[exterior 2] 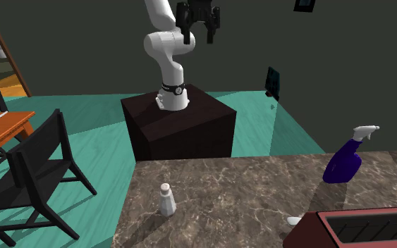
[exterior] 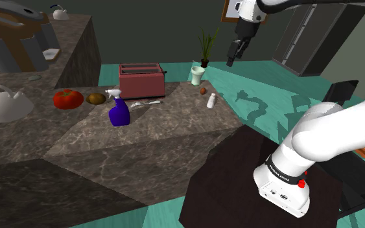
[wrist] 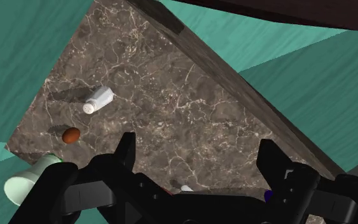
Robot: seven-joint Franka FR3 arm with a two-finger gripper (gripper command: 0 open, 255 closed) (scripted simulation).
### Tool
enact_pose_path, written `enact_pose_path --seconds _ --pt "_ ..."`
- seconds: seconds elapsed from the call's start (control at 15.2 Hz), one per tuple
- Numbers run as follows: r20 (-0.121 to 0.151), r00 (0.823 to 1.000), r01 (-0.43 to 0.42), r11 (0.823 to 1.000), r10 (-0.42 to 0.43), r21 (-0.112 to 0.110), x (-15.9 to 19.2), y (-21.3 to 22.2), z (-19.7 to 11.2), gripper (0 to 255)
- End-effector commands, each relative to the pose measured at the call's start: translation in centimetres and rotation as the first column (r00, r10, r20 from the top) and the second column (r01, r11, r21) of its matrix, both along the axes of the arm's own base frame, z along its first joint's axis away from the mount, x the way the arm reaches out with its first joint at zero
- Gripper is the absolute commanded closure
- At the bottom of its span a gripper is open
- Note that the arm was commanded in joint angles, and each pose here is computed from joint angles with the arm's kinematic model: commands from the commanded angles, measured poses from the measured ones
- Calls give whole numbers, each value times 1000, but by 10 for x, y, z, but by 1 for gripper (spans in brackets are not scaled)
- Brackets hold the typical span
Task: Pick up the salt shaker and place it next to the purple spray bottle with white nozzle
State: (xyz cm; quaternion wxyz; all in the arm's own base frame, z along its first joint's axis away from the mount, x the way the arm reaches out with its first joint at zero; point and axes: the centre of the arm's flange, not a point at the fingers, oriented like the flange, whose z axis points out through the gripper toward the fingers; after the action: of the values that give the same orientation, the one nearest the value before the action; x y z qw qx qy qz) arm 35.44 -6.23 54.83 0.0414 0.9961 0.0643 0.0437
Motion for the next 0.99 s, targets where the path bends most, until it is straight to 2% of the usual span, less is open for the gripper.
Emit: enact_pose_path --seconds 0.0,0.92 --pt "-6 1000 7 1000 -7 11 13 -18 -19 0" --pt "-61 997 60 995 -55 86 98 -132 -152 0"
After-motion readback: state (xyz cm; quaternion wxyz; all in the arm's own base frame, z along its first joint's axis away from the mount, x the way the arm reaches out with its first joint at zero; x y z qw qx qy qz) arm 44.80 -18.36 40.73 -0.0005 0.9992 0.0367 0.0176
